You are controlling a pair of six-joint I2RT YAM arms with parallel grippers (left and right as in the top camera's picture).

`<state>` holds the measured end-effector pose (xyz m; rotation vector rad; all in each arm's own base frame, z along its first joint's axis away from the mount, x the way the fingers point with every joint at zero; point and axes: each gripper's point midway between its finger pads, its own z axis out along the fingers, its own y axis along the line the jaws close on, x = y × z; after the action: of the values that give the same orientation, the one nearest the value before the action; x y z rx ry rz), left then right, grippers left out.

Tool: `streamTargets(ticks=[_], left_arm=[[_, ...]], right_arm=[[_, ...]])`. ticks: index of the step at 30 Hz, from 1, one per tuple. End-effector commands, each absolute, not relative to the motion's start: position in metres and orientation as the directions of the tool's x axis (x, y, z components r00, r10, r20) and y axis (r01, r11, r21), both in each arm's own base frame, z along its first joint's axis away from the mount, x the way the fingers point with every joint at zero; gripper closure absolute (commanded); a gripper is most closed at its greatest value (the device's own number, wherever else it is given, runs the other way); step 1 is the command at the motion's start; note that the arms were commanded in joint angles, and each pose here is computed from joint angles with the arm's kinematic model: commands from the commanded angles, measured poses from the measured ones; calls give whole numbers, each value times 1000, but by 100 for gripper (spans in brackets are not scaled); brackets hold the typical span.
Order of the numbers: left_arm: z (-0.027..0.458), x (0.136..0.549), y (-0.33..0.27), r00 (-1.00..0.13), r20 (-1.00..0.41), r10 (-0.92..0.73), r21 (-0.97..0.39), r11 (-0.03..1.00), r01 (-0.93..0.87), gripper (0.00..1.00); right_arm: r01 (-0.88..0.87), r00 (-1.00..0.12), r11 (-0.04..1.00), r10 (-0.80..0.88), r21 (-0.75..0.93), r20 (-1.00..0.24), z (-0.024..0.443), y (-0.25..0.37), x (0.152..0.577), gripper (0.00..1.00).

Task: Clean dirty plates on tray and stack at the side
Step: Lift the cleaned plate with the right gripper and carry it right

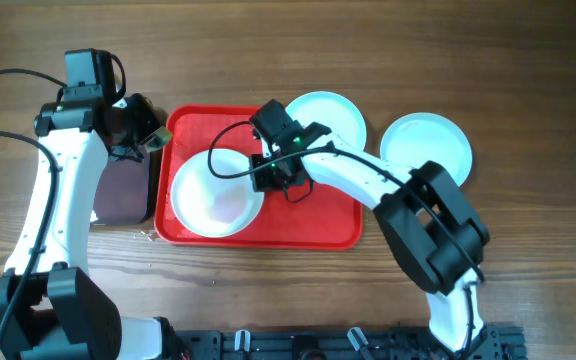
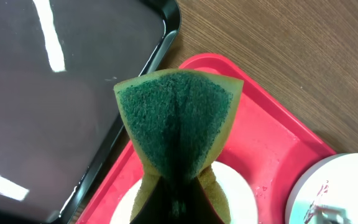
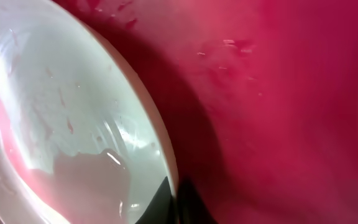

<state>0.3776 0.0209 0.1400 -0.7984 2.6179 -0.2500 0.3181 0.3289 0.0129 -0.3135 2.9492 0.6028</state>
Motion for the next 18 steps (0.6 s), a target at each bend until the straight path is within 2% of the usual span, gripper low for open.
streamTargets(ticks=[1, 4, 7, 12, 18], left_arm=[[137, 378, 20, -776, -310, -549, -276, 833, -479, 96], [137, 378, 19, -777, -310, -548, -277, 834, -478, 96], [137, 378, 19, -777, -310, -548, -277, 834, -478, 96], [137, 378, 19, -777, -309, -548, -277, 834, -478, 96], [137, 377, 19, -778, -306, -549, -275, 833, -480, 96]], right_arm=[[-300, -868, 937, -190, 179, -459, 103, 301, 359, 96], [-280, -787, 960, -233, -6, -571, 140, 274, 368, 96], [-242, -716, 954, -299, -177, -631, 160, 258, 373, 96], [-171, -612, 897, -421, -408, -669, 183, 252, 371, 96], [-48, -476, 753, -594, -656, -648, 224, 253, 359, 96]])
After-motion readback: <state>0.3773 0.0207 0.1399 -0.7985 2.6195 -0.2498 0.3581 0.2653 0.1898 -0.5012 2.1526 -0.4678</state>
